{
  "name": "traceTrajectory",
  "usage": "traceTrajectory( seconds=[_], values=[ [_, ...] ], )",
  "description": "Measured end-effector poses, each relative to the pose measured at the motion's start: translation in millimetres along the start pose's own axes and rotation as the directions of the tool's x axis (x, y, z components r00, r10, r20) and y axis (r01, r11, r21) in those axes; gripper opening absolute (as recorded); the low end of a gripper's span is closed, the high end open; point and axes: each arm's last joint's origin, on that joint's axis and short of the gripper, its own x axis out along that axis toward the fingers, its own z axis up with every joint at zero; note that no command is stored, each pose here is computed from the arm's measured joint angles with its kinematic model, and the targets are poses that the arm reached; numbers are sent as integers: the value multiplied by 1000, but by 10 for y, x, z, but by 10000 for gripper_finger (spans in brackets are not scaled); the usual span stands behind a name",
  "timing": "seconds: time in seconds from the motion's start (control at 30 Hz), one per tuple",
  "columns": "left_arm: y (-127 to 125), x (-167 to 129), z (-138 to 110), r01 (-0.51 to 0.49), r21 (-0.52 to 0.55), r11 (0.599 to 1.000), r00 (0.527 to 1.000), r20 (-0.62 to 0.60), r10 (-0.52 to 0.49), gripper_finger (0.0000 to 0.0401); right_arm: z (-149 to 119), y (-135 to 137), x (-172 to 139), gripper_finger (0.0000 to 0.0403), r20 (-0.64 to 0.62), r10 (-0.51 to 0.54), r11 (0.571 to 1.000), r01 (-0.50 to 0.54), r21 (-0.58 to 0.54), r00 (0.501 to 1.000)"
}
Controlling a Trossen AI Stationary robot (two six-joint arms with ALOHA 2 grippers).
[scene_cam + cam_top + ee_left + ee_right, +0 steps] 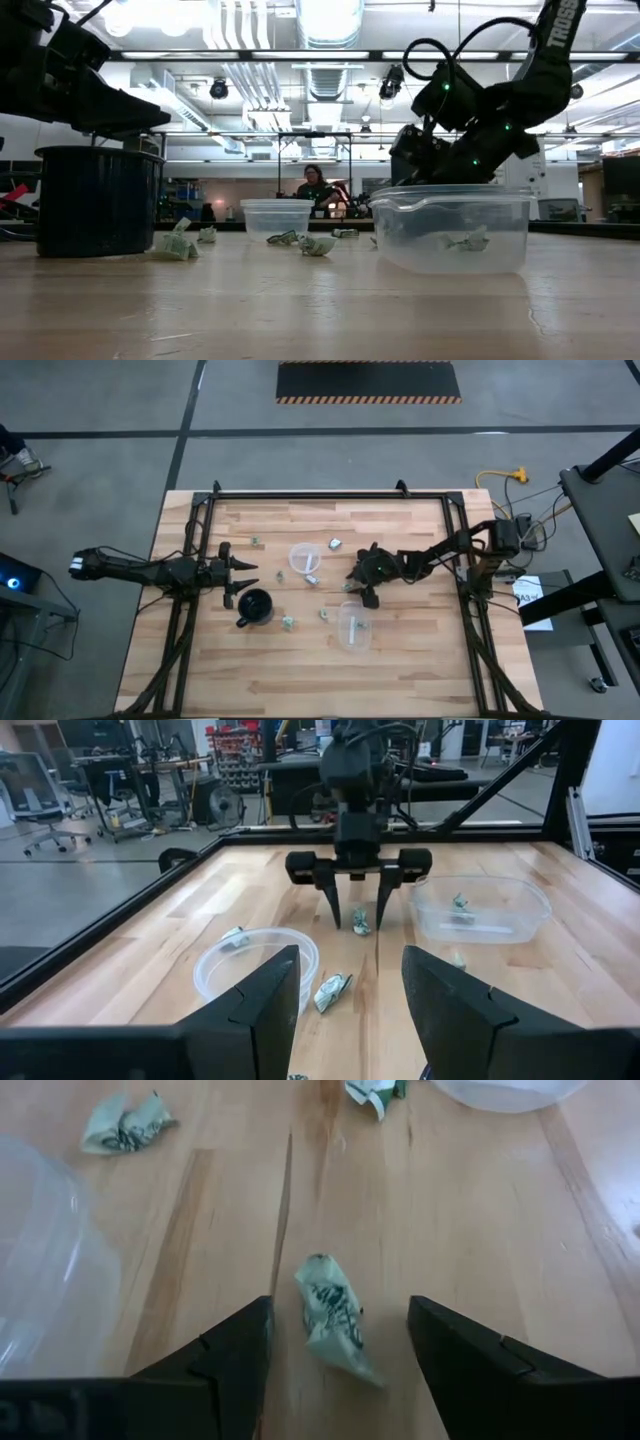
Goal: Pick and place items into bin
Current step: Put the stevia packet into the rectangular transparent bin
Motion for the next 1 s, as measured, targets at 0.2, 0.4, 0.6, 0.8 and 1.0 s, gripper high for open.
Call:
traceTrajectory(
  seconds=[0.2, 0.4, 0.6, 0.8, 1.0],
  values=[
    [0, 0, -1, 0, 0, 1000, 1000, -1, 0, 162, -15, -29, 24, 223, 10, 18, 1000, -18, 15, 1000],
    [0, 1, -2, 0, 1, 1000, 1000, -2, 0, 162, -29, -28, 26, 223, 0, 19, 999, -19, 28, 1000],
    [0, 1, -2, 0, 1, 1000, 1000, -2, 0, 162, -45, -28, 26, 179, -11, 17, 1000, -17, 24, 1000],
    [-1, 2, -2, 1, 1, 1000, 1000, -3, -1, 162, -54, -29, 27, 34, -17, 16, 1000, -16, 17, 1000],
    [-1, 1, -2, 2, 1, 1000, 1000, -2, -2, 162, -55, -22, 27, 12, -13, 40, 996, -39, 76, 999]
  ],
)
